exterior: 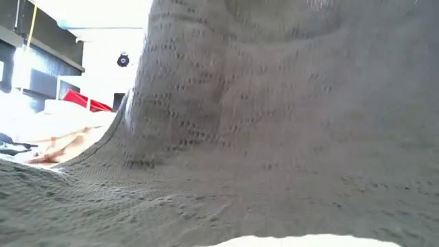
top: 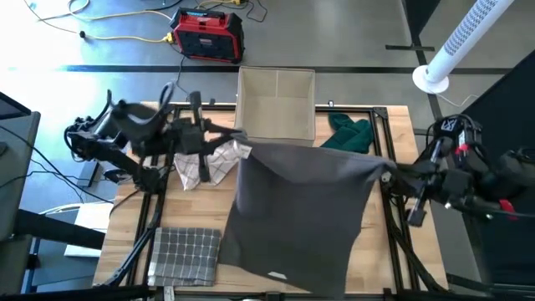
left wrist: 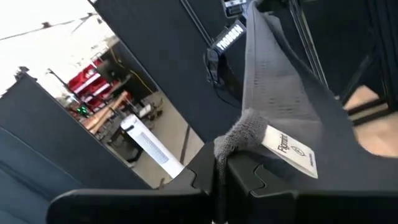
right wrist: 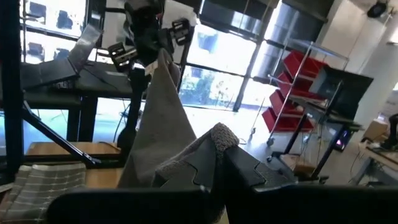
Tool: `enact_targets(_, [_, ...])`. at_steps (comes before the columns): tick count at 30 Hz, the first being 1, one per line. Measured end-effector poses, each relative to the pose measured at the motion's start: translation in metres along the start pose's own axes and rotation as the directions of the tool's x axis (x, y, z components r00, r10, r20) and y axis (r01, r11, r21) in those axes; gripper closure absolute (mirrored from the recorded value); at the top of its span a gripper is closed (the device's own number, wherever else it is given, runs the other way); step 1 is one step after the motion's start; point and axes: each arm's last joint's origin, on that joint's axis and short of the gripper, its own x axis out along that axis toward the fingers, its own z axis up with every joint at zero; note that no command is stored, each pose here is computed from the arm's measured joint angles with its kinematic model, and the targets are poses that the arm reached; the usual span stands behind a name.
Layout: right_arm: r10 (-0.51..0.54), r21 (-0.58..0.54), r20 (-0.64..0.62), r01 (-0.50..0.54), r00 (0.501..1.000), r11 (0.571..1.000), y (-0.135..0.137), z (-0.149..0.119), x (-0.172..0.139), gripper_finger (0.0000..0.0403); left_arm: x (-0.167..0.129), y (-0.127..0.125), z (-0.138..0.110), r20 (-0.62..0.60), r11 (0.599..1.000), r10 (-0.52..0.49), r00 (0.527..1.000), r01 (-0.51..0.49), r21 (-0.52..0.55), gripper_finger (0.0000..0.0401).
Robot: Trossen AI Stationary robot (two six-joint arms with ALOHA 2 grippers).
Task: Fold towel
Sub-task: Fold the dark grey towel
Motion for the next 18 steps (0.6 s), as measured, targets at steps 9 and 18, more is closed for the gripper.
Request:
enact_targets(9, [0.000, 0.097, 0.000, 0.000, 1.000, 0.995, -0.046, -0.052, 0.000, 0.0403, 0.052, 0.029, -0.067, -0.105, 0.999, -0.033, 0.994, 0.030, -0.031, 0.0401])
enact_targets(18, [0.002, 0.224, 0.001, -0.002, 1.000, 0.975, -0.085, -0.113, 0.000, 0.0403, 0.082, 0.050, -0.133, -0.118, 0.987, -0.099, 0.988, 0.082, -0.137, 0.0401])
